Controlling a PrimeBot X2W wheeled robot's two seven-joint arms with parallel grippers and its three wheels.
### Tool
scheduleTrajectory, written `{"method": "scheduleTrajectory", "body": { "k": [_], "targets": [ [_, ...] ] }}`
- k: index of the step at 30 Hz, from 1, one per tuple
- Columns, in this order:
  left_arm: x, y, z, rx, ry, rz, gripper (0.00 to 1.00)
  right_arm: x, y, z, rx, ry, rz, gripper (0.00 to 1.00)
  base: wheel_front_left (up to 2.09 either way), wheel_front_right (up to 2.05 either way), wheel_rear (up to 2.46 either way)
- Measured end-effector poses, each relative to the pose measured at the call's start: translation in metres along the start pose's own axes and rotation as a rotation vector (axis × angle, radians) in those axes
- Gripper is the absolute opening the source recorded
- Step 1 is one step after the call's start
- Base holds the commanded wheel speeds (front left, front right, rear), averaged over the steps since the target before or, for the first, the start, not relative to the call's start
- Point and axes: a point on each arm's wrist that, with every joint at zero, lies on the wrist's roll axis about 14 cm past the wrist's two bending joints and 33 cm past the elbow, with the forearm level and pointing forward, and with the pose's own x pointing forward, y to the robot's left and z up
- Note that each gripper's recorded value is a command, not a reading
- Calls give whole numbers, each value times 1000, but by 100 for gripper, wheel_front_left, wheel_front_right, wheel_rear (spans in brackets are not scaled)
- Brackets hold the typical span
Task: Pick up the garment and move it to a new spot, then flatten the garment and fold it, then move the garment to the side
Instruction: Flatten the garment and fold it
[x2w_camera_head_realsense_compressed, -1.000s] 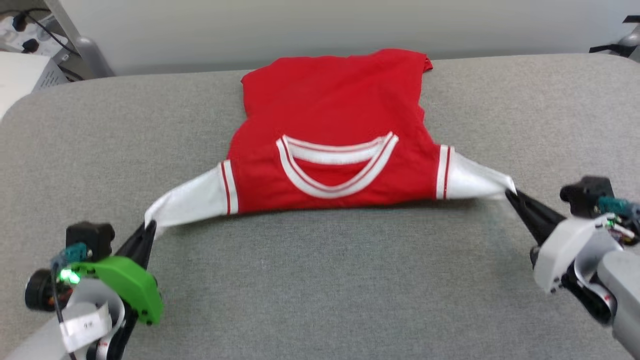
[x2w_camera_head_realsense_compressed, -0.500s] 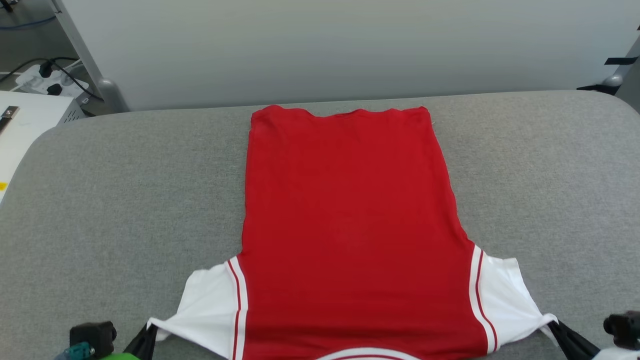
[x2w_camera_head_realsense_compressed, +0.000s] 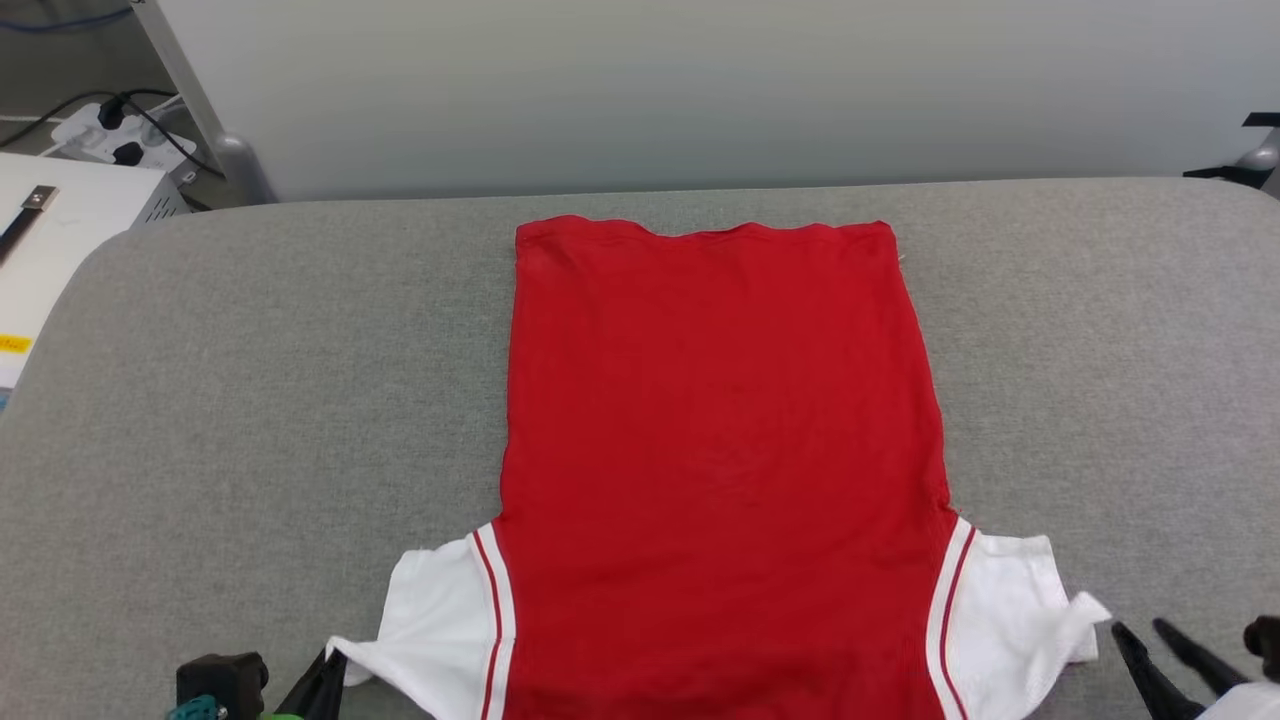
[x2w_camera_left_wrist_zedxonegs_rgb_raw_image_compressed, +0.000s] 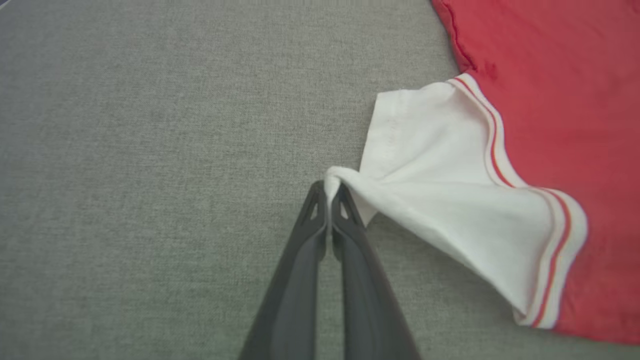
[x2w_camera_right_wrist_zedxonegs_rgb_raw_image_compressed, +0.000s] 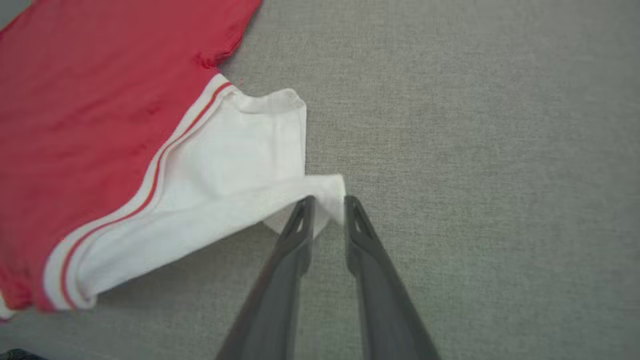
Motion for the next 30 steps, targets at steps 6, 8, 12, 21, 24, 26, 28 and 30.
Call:
{"method": "scheduleTrajectory", "body": {
  "k": [6, 8, 12, 21, 24, 26, 28, 30],
  "targets": [
    [10, -10, 14, -4, -52, -9, 0, 10, -3, 71, -63, -166, -5, 100, 0, 0, 0],
    [13, -11, 20, -9, -70, -8, 0, 13, -4, 104, -103, -237, -7, 100, 0, 0, 0],
    [21, -15, 34, -6, -113, -10, 0, 23, 2, 192, -175, -428, -1, 100, 0, 0, 0],
    [41, -23, 51, -15, -167, -9, 0, 104, 53, 289, -345, -412, 104, 100, 0, 0, 0],
    [47, -22, 51, -18, -168, -4, 0, 148, 47, 272, -368, -198, 85, 100, 0, 0, 0],
    [51, -22, 49, -9, -163, -1, 0, 173, 44, 262, -360, -82, 82, 100, 0, 0, 0],
    [56, -20, 46, -3, -156, 3, 0, 194, 41, 254, -347, 26, 73, 100, 0, 0, 0],
    [60, -20, 45, -8, -154, 6, 0, 215, 38, 241, -333, 145, 68, 100, 0, 0, 0]
  ]
}}
